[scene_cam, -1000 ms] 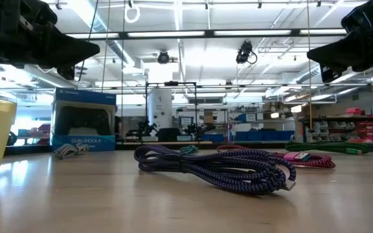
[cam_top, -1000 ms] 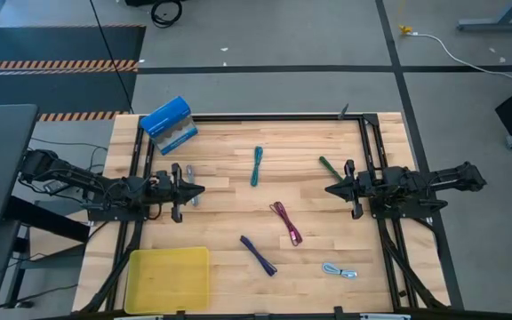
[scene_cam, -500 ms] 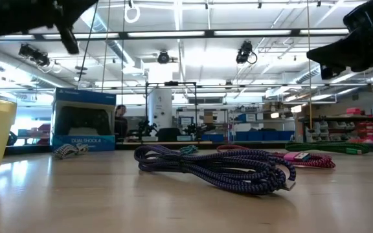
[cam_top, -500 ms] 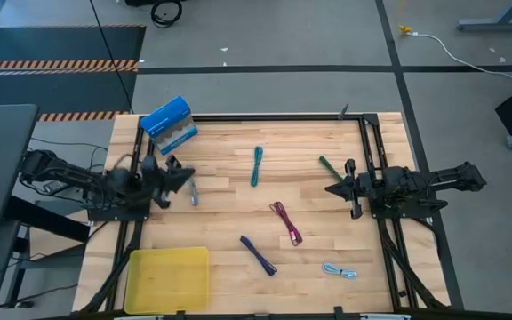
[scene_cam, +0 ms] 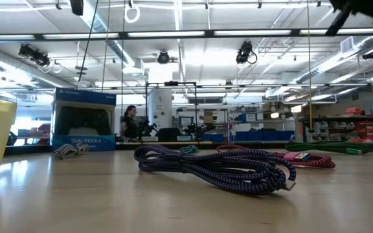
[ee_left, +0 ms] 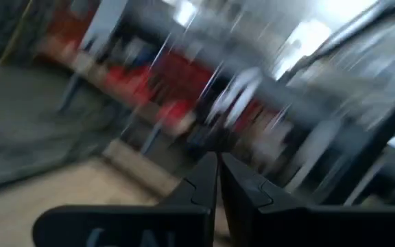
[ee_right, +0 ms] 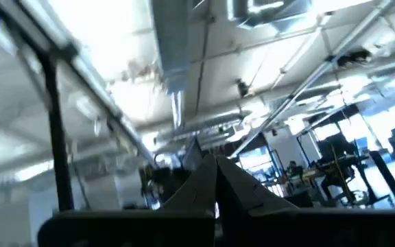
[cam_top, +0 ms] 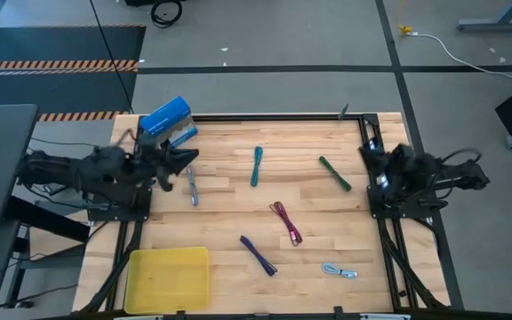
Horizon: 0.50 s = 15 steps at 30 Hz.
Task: Pick and place USB-C Cables
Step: Put the green charger cable into the yellow bin
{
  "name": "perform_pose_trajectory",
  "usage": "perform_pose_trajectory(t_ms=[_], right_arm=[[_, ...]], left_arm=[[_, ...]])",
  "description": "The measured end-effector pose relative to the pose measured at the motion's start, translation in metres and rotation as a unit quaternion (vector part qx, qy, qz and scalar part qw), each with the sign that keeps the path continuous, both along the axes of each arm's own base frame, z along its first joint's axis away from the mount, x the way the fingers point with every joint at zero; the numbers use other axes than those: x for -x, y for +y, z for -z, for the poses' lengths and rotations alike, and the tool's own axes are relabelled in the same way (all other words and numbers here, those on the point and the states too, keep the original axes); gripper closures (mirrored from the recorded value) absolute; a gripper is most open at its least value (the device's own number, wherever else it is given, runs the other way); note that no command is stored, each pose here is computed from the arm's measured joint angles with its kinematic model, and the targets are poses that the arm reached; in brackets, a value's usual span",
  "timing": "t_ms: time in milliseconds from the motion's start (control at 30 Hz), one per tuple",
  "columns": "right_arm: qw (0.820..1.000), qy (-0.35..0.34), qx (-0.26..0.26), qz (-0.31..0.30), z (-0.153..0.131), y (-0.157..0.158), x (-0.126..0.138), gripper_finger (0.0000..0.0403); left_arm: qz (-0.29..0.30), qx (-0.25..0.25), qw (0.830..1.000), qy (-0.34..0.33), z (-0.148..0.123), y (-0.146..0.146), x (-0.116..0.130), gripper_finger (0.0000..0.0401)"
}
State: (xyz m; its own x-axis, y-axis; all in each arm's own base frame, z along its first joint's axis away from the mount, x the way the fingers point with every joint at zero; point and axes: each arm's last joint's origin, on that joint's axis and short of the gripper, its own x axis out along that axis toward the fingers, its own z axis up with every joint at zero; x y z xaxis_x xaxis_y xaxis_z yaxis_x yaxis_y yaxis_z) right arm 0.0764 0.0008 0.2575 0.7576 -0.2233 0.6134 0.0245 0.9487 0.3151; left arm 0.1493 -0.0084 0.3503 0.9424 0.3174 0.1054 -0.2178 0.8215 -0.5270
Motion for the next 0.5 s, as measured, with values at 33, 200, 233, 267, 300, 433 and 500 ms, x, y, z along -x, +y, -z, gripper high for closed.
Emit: perform_pose_trajectory(t_ms=[33, 200, 233, 267, 300, 433, 500], right_arm=[[1.0, -0.004, -0.017, 0.002, -0.009, -0.001, 0.0, 0.0394], [0.997, -0.01, -0.064, 0.044, -0.067, -0.003, -0.008, 0.0394], [0.995, -0.013, -0.078, 0.057, -0.081, -0.004, -0.01, 0.0394], [0.993, -0.015, -0.088, 0.075, -0.094, -0.004, -0.014, 0.0394], [0.991, -0.014, -0.096, 0.096, -0.107, -0.005, -0.02, 0.0394], [0.983, 0.003, -0.083, 0.165, -0.155, -0.009, -0.044, 0.0394], [0.98, 0.024, -0.079, 0.18, -0.175, -0.013, -0.061, 0.0394]], left_arm=[[-0.004, 0.002, 0.999, 0.039, -0.006, 0.001, -0.002, 0.0376], [-0.025, 0.001, 0.995, 0.096, -0.048, 0.007, -0.009, 0.0376], [-0.028, 0.003, 0.996, 0.083, -0.059, 0.007, -0.01, 0.0376], [-0.03, 0.006, 0.997, 0.073, -0.068, 0.008, -0.012, 0.0376], [-0.032, 0.008, 0.997, 0.063, -0.077, 0.008, -0.013, 0.0376], [-0.053, 0.015, 0.998, 0.026, -0.107, 0.012, -0.015, 0.0376], [-0.058, 0.013, 0.998, 0.01, -0.118, 0.013, -0.015, 0.0376]])
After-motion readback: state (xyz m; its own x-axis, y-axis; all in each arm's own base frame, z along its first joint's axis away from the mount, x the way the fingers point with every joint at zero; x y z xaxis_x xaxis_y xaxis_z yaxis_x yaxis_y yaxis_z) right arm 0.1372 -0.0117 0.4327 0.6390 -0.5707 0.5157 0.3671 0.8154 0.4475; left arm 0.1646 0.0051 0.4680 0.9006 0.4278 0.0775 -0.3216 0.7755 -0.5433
